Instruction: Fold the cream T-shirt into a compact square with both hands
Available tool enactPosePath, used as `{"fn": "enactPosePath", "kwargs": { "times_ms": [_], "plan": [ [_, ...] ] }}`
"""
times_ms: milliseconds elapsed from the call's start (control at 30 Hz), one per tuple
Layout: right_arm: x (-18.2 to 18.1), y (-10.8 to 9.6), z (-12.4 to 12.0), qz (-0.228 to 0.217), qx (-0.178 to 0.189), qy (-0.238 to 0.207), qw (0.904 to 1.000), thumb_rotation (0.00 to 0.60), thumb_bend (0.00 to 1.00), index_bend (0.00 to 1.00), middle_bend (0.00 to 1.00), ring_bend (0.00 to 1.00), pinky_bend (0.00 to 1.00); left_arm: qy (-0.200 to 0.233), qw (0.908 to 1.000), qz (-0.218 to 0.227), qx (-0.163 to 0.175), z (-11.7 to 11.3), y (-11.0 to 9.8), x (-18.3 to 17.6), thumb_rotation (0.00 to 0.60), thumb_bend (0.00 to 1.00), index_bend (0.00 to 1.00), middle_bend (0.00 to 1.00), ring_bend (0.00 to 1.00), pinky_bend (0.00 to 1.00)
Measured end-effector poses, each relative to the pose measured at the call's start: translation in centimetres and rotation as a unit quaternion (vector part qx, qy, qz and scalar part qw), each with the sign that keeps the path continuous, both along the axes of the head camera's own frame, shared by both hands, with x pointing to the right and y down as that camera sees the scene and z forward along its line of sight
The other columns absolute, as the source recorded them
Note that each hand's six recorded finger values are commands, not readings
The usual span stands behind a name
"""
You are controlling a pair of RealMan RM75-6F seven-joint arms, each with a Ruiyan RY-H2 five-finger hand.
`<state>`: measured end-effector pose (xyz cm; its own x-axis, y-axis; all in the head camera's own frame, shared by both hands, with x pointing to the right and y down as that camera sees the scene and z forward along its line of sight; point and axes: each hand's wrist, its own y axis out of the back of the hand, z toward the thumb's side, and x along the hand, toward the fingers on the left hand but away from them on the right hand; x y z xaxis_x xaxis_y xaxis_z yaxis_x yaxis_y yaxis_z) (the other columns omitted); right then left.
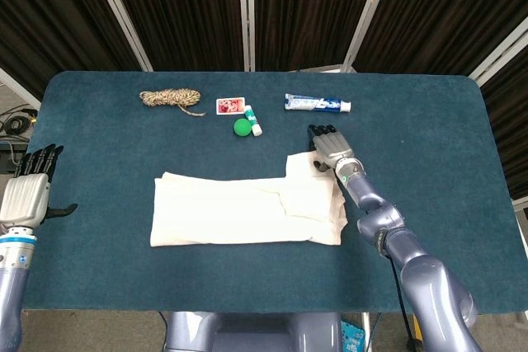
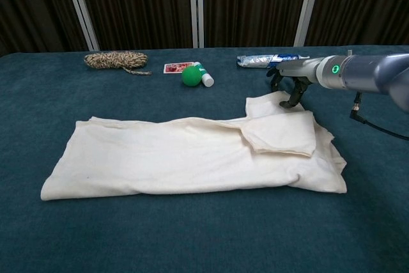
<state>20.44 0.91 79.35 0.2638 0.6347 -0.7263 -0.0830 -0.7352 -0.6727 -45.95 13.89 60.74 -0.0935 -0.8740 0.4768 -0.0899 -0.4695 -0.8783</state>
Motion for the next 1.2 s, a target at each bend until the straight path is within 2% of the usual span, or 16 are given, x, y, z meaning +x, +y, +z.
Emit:
{"fn": "enactPosePath", "kwargs": {
  "times_ms": [167,333,767,933,1200],
  "plan": [
    [0.4,0.1,-0.3,-0.007,0.004,-0.007,0.9999,0.6,0.35,0.56,0.0,0.0,0.0,0.002,1.0,0.002,0.0,-0.1,0.0,0.1,0.6,0.0,0.0,0.0,0.0,0.0],
    [0.6,0.1,-0.4,-0.004,0.006,-0.01,0.9999,0.6,0.36,0.63,0.0,0.0,0.0,0.003,1.0,0.005,0.002,-0.2,0.1,0.3,0.6,0.0,0.0,0.0,0.0,0.0],
    [0.9,-0.1,-1.0,-0.005,0.029,-0.023,0.9993,0.6,0.36,0.7,0.01,0.0,0.0,0.003,1.0,0.006,0.0,-0.1,0.2,0.4,0.6,0.0,0.0,0.0,0.0,0.0],
    [0.5,0.3,-1.8,-0.029,0.047,-0.035,0.9979,0.6,0.36,0.71,0.02,0.0,0.0,0.009,0.9999,0.011,0.0,-0.3,0.3,0.8,0.6,0.0,0.0,0.0,0.0,0.0],
    [-0.4,2.3,-3.2,-0.073,0.062,-0.051,0.994,0.6,0.36,0.71,0.03,0.0,0.0,0.018,0.9997,0.016,0.001,-0.6,0.6,1.2,0.6,0.0,0.0,0.0,0.0,0.0]
  ]
}}
